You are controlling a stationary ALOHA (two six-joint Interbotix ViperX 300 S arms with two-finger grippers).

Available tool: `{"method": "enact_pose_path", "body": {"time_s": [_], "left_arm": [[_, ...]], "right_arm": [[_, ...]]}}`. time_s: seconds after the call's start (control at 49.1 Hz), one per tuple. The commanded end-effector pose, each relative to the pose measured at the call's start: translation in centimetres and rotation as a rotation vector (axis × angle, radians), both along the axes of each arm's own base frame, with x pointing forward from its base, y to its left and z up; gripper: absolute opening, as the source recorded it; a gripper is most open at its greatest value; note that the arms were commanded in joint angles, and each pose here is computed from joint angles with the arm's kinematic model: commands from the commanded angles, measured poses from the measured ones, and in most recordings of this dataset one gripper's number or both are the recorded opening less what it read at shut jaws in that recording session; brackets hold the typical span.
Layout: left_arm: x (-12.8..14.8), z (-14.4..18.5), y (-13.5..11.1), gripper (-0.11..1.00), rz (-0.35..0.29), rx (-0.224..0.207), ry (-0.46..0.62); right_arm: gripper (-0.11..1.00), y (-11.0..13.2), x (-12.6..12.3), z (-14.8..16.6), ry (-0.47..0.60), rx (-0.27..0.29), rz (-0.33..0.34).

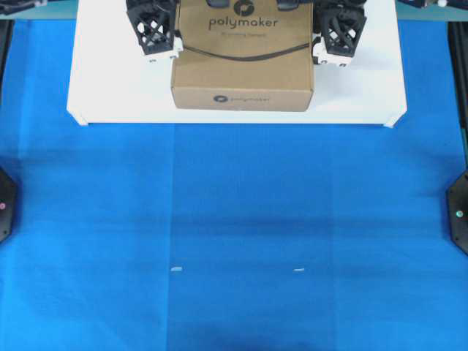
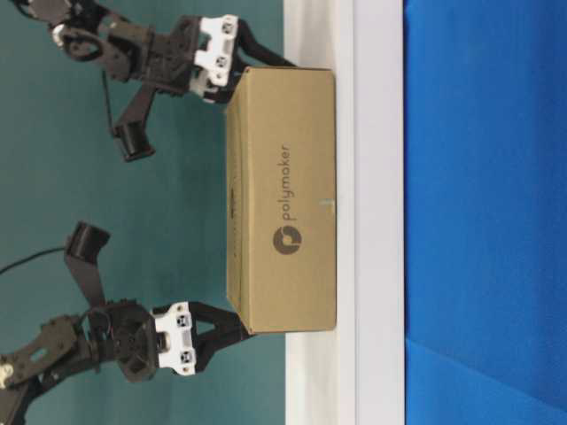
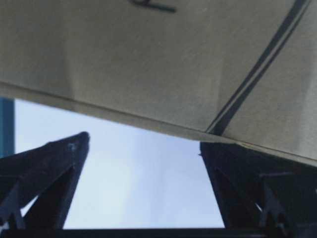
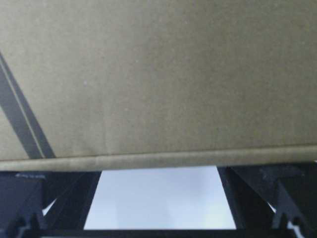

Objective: Place the cardboard box on the stand after clamping it between your arms.
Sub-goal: 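Release the box and pull both grippers outward away from it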

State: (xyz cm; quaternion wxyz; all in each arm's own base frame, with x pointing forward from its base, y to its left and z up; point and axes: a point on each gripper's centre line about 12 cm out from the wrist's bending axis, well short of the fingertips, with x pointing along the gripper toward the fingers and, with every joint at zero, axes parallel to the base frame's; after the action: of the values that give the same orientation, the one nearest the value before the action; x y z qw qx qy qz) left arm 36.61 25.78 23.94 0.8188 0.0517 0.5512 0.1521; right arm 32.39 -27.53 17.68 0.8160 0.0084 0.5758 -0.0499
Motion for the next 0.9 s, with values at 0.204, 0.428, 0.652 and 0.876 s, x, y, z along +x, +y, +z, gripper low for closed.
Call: {"method": "enact_pose_path", "body": {"time_s": [0.204,0.428,0.652,0.876], "left_arm": [[-0.9,1.2,0.5,0.88,0.033,0.055,-0.132],[-2.7,0.8,-0.8,0.88,0.034,0.044,-0.116],[-5.7,1.3,-0.7,0.88,0.076,0.054,-0.117],[-8.3,2.9,-1.8,0.88,0.097,0.076,-0.147]], "right_arm": [[0.96,-0.4,-1.1,1.4,-0.099,-0.053,-0.08],[0.96,-0.5,-3.2,1.7,-0.075,-0.05,-0.074],[0.96,-0.8,-5.3,2.6,-0.082,-0.066,-0.106],[0.96,1.3,-7.9,5.5,-0.128,-0.099,-0.132]]}}
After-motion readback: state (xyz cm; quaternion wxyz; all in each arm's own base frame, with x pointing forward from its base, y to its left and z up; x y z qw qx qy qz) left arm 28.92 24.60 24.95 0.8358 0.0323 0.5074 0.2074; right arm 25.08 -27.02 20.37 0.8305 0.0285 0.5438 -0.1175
